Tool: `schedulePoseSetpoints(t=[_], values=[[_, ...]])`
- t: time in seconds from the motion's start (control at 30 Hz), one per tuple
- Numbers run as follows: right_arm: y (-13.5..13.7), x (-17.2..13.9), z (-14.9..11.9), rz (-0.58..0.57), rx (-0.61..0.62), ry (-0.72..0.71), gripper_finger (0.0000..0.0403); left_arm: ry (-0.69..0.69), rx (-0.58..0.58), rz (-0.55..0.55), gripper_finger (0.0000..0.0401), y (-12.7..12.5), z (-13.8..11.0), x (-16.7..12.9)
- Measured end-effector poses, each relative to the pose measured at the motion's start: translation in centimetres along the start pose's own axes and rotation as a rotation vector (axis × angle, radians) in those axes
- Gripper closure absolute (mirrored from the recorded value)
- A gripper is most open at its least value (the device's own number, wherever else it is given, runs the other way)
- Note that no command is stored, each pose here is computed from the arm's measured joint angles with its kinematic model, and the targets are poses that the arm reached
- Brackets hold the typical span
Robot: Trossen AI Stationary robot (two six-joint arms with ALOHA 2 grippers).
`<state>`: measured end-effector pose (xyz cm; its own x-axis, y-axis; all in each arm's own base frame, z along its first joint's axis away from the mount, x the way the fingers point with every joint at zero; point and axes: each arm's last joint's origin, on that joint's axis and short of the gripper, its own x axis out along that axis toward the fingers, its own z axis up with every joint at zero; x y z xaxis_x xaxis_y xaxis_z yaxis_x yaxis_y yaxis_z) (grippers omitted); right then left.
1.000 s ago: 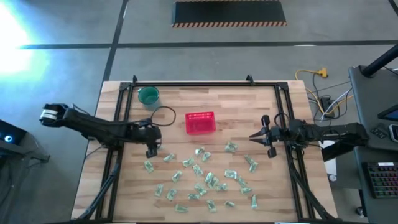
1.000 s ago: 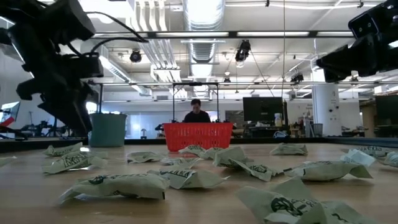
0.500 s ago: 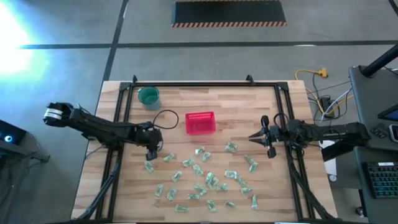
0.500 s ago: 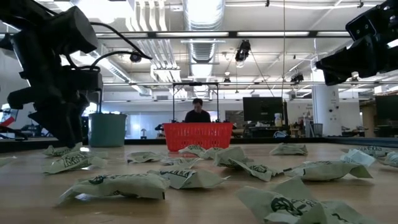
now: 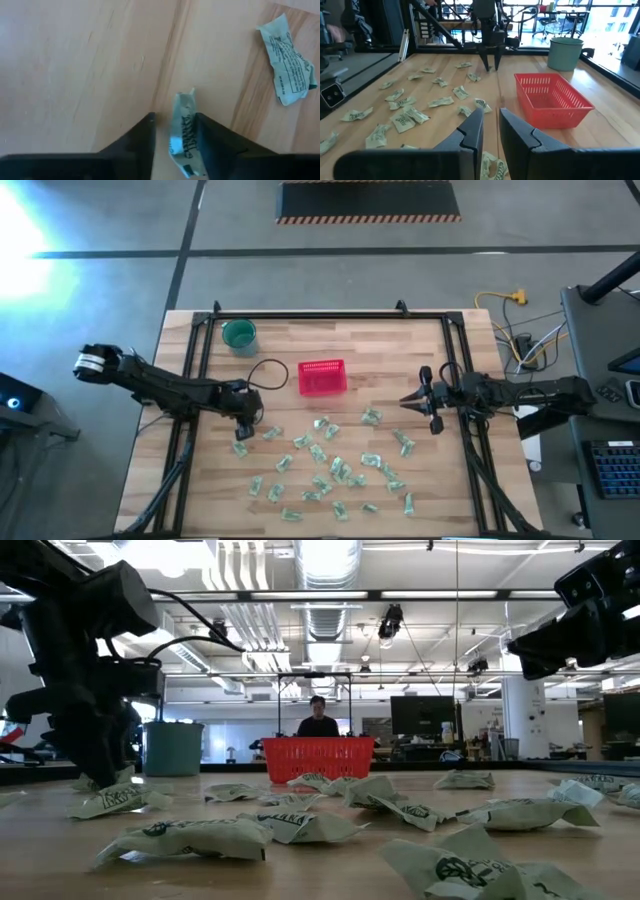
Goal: Pick and place items into bin
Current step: Put the stevia packet into the red bin
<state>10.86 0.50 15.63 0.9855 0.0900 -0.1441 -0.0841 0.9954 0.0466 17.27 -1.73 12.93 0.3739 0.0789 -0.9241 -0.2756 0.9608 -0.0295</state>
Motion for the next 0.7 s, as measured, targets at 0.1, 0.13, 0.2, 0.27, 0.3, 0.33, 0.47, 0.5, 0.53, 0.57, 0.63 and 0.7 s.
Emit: schedulePoseSetpoints(t=[0.1, 0.13, 0.2, 0.27, 0.3, 0.33, 0.47, 0.5, 0.53, 0.57, 0.63, 0.7], values=[[0.0, 0.1, -0.1, 0.0, 0.005, 0.01, 0.0351, 0.01, 0.015, 0.001, 0.0354, 0.0, 0.0, 0.2], [0.0, 0.1, -0.1, -0.001, 0.005, 0.014, 0.0351, 0.008, 0.026, -0.001, 0.0375, 0.0, 0.0, 0.1], [0.0, 0.1, -0.2, -0.001, 0.006, 0.019, 0.0351, -0.003, 0.048, -0.005, 0.0392, 0.0, 0.0, 0.0], [0.0, 0.1, -0.2, -0.001, 0.009, 0.024, 0.0351, -0.028, 0.069, 0.0, 0.0392, -0.1, 0.4, -0.4], [0.0, 0.2, -0.2, -0.002, 0.009, 0.027, 0.0351, -0.044, 0.09, 0.01, 0.0392, -0.1, 0.6, -0.6], [0.0, 0.2, -0.2, -0.002, 0.009, 0.028, 0.0351, -0.067, 0.116, 0.03, 0.0395, -0.1, 0.8, -0.8], [0.0, 0.2, -0.3, -0.003, 0.024, 0.032, 0.0351, -0.275, 0.253, 0.101, 0.0399, -0.5, 2.9, -1.6], [0.0, 0.2, -0.3, -0.004, 0.031, 0.032, 0.0351, -0.321, 0.295, 0.125, 0.04, -0.6, 3.4, -1.7], [0.0, 0.2, -0.3, -0.005, 0.035, 0.034, 0.0351, -0.378, 0.328, 0.148, 0.04, -0.7, 3.9, -1.9], [0.0, 0.2, -0.3, -0.006, 0.036, 0.036, 0.0351, -0.445, 0.353, 0.176, 0.04, -0.8, 4.6, -2.1], [0.0, 0.3, -0.3, -0.009, 0.038, 0.036, 0.0351, -0.567, 0.395, 0.228, 0.04, -1.0, 5.8, -2.5], [-0.1, 0.3, -0.3, -0.012, 0.048, 0.034, 0.0351, -0.655, 0.447, 0.261, 0.0401, -1.3, 6.7, -2.7]])
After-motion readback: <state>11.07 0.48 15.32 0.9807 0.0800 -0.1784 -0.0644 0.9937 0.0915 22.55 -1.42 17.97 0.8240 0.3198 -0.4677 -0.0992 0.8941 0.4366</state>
